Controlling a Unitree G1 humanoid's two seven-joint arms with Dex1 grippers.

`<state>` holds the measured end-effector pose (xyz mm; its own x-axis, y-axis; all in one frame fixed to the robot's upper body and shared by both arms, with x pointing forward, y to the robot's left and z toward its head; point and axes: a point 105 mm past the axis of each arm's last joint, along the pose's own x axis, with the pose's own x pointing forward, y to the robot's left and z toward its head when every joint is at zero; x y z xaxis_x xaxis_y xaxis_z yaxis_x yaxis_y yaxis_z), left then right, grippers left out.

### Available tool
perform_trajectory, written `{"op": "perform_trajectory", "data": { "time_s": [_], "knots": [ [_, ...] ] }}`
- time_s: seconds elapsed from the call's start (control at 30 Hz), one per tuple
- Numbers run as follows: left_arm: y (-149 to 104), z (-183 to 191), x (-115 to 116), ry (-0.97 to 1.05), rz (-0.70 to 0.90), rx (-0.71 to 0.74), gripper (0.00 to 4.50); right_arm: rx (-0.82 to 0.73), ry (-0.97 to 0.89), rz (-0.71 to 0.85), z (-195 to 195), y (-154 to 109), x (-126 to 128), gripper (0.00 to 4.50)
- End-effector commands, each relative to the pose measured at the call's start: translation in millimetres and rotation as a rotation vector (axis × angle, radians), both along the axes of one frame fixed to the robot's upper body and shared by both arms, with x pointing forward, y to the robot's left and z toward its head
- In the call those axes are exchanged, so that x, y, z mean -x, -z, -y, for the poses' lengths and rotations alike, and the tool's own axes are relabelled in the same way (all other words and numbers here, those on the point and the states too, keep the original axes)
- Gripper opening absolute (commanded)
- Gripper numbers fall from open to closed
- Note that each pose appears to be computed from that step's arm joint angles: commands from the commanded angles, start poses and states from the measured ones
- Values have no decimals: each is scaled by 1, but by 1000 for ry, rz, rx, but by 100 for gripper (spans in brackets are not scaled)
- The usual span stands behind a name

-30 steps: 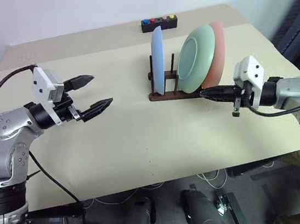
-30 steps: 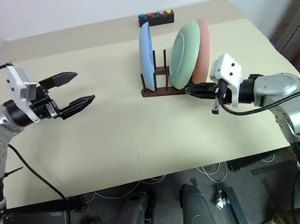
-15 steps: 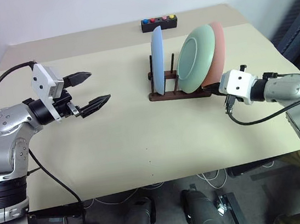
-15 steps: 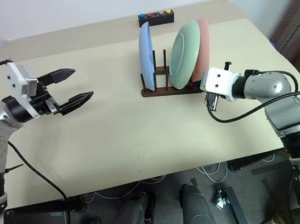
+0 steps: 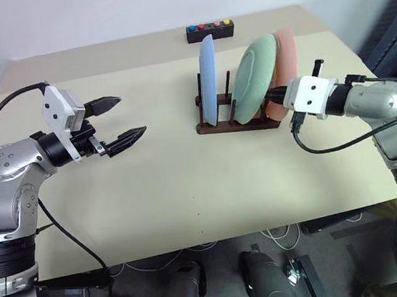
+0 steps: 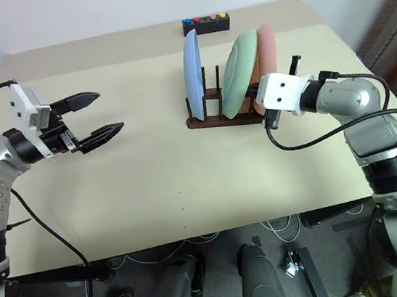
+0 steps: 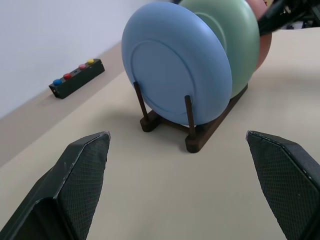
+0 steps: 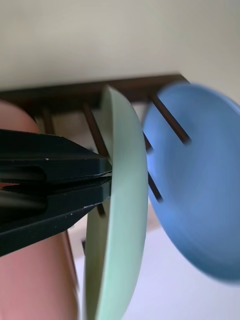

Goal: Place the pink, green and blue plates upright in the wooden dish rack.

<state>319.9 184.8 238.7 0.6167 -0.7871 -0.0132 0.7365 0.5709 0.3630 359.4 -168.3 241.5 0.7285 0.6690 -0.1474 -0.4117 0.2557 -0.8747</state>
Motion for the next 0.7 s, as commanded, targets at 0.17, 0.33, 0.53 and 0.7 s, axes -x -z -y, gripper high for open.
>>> {"op": "perform_trajectory", "data": {
  "time_s": [0.17, 0.33, 0.53, 0.7],
  "knots": [
    [-11, 0, 6, 2, 46, -4, 450, -71, 2, 240, -7, -49, -4, 3],
    [-11, -1, 5, -5, 44, -7, 450, -235, 58, 390, 4, -91, -8, 3],
    [-7, -4, -2, -40, 33, -19, 450, -912, -118, 251, 18, -155, 4, 56],
    [-7, -10, -5, -31, -106, 98, 450, -894, -484, -397, -33, -100, 42, 289]
  ]
}}
